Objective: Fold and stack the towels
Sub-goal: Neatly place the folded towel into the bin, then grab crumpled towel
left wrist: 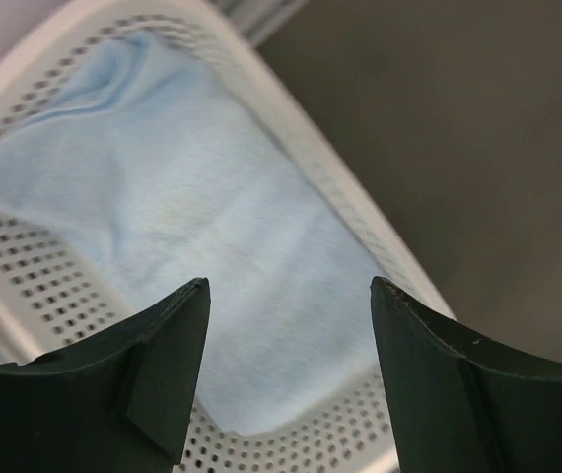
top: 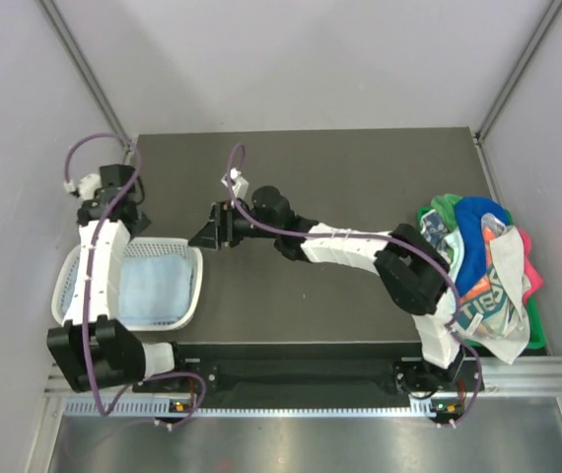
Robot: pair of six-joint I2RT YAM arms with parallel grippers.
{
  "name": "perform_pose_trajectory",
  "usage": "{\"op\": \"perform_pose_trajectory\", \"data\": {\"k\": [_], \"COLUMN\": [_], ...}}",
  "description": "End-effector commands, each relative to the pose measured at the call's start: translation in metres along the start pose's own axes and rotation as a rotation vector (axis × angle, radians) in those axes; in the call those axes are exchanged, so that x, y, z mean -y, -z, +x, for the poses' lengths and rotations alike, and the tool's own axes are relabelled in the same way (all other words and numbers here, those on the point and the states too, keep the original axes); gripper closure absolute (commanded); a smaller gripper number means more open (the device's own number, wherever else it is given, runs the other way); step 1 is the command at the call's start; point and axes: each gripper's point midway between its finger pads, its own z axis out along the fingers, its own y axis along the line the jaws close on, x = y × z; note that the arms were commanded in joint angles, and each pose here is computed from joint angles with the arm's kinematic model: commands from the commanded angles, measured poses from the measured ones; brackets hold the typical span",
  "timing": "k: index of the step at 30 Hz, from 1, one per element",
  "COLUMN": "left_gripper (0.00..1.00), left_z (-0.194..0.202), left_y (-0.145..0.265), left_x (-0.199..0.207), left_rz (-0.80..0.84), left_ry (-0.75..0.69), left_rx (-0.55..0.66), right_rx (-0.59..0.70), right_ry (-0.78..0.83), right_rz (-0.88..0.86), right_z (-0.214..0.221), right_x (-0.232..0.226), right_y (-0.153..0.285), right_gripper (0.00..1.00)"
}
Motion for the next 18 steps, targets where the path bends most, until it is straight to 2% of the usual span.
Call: {"op": "perform_pose_trajectory", "data": {"k": [1, 2, 4, 5, 7, 8, 13, 17, 18], "left_gripper": [0.29, 0.29, 0.3, 0.3, 0.3, 0.29, 0.28, 0.28, 0.28], "left_z": [0.004, 0.012, 0.021, 0.034, 0.042, 0.058, 0.11, 0.166, 0.173], "left_y": [0.039, 0.054, 0.082, 0.101, 0.127, 0.148, 0.202, 0.246, 0.252], "left_x": [0.047, 0.067, 0.093, 0.109, 0.125, 0.14, 0.174, 0.19, 0.19], "left_rz": [0.237, 0.331, 0.497, 0.582, 0.684, 0.768, 0.944, 1.129, 1.15], "left_ry": [-0.034, -0.067, -0.097, -0.148, -0.199, -0.273, -0.494, -0.672, -0.697], "left_rx": [0.078, 0.077, 0.099, 0.093, 0.111, 0.104, 0.081, 0.023, 0.019], "right_rx": [0.106, 0.097, 0.145, 0.143, 0.217, 0.202, 0.396, 0.489, 0.538], "right_ry": [0.165, 0.149, 0.169, 0.146, 0.174, 0.156, 0.072, -0.003, -0.012], "right_rz": [0.109, 0.179, 0.274, 0.403, 0.532, 0.629, 1.022, 1.312, 1.342], "right_z": [-0.06, -0.061, -0.081, -0.08, -0.106, -0.096, -0.115, -0.089, -0.088], "right_x": [-0.022, -0.003, 0.001, 0.03, 0.037, 0.056, 0.095, 0.118, 0.109], "right_y": [0.041, 0.055, 0.082, 0.104, 0.146, 0.167, 0.312, 0.415, 0.437], "right_gripper": [0.28, 0.28, 0.27, 0.27, 0.27, 0.27, 0.23, 0.2, 0.19]}}
